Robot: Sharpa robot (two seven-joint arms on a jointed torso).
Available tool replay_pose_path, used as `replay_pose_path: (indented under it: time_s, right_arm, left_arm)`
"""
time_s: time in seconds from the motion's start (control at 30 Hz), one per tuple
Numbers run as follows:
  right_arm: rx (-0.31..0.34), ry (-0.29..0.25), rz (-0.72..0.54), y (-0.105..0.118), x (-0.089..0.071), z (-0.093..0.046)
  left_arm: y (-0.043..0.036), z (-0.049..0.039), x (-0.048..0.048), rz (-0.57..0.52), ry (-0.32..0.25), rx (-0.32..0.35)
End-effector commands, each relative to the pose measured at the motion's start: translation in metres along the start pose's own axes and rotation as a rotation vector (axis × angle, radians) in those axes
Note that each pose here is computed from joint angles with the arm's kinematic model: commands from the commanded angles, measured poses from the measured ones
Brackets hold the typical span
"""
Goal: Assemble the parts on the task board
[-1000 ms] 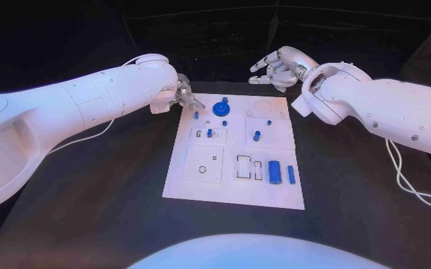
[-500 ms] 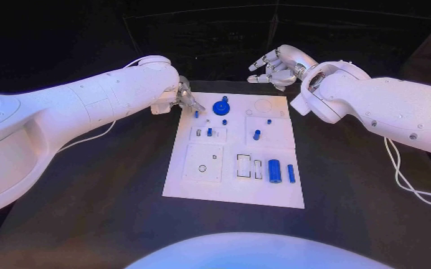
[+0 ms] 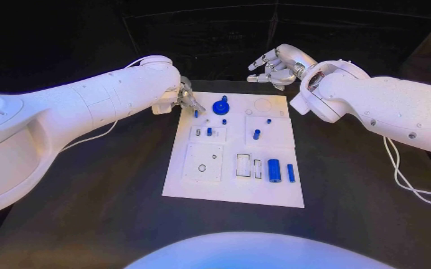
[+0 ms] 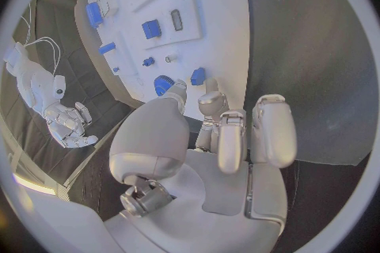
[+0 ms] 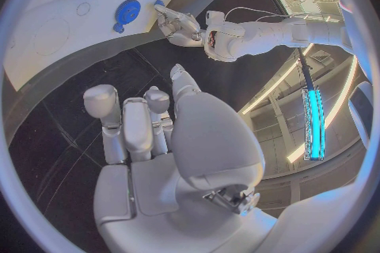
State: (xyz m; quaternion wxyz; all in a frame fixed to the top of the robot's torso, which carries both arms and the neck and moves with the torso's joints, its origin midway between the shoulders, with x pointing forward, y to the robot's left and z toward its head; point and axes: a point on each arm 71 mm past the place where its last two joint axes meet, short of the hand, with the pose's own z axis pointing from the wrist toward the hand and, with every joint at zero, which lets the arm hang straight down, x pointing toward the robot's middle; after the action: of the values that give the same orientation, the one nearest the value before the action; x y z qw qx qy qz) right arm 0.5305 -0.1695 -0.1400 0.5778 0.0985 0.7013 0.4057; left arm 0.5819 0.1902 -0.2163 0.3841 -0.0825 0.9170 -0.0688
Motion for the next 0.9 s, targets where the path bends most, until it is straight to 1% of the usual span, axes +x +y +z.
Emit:
replay_pose_path:
  time_s: [0.03,0.57,0.77,0.9]
  right_arm:
    - [-0.011,0.004,0.002,0.0021,-0.0001,0.0006]
    - [-0.009,0.004,0.002,0.0018,-0.0003,0.0008]
    - [-0.010,0.005,0.001,0.0019,-0.0001,0.0012]
    - [-0.009,0.006,0.001,0.0019,0.0001,0.0015]
  left_arm:
    - [-0.0028,0.0001,0.0015,0.019,0.016,0.013]
    - [-0.0032,0.0005,0.0023,0.018,0.009,0.017]
    - [-0.0048,0.0002,0.0028,0.018,0.009,0.035]
    - [-0.0052,-0.0001,0.0028,-0.004,0.006,0.053]
